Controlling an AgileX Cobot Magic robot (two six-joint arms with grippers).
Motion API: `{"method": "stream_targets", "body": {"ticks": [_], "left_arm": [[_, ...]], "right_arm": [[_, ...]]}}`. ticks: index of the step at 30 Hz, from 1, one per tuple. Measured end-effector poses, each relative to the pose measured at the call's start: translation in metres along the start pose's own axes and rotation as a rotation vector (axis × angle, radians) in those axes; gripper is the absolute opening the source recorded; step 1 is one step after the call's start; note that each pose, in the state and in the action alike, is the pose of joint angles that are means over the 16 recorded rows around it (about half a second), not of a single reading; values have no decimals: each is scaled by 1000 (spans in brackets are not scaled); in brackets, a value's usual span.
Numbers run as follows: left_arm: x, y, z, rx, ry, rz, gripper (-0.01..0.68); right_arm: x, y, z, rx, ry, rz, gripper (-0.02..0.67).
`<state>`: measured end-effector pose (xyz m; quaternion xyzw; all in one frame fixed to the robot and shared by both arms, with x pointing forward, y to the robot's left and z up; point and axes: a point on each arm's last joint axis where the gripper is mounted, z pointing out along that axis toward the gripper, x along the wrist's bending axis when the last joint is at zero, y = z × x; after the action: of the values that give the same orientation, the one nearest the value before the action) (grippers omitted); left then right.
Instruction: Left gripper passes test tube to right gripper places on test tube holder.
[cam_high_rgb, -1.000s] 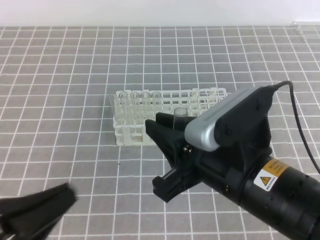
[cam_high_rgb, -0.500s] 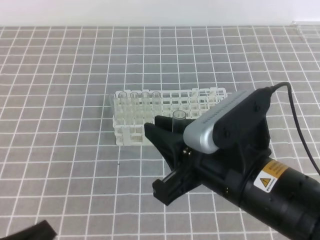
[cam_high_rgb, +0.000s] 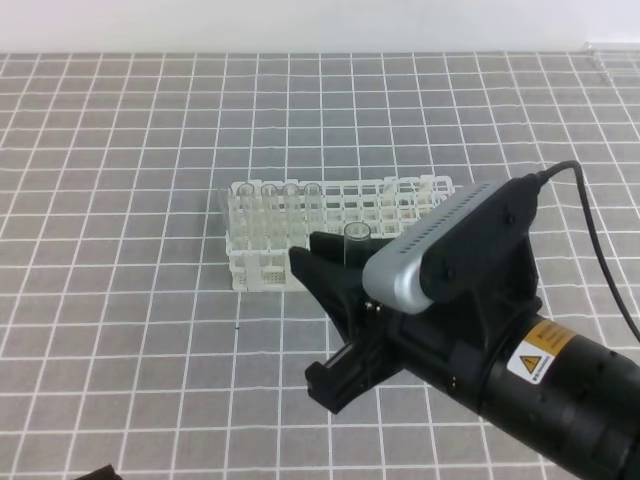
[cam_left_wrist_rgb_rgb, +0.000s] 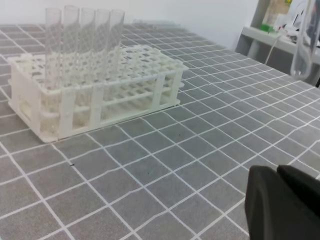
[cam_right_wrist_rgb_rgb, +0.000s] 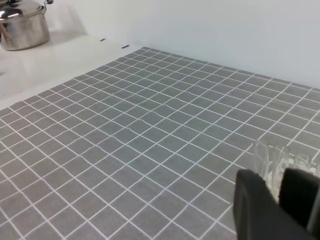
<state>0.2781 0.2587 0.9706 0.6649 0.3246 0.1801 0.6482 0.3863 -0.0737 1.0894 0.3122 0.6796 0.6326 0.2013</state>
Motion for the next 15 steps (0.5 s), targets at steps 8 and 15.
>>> {"method": "stream_targets", "body": {"ticks": [8,15], "left_arm": [[1,-2,0,20,6,1,-1],[1,-3,0,22,6,1,-1]], "right_arm": [[-1,0,0,2,-7,-19,85],[-3,-1,0,10,-30,-27,85]]}}
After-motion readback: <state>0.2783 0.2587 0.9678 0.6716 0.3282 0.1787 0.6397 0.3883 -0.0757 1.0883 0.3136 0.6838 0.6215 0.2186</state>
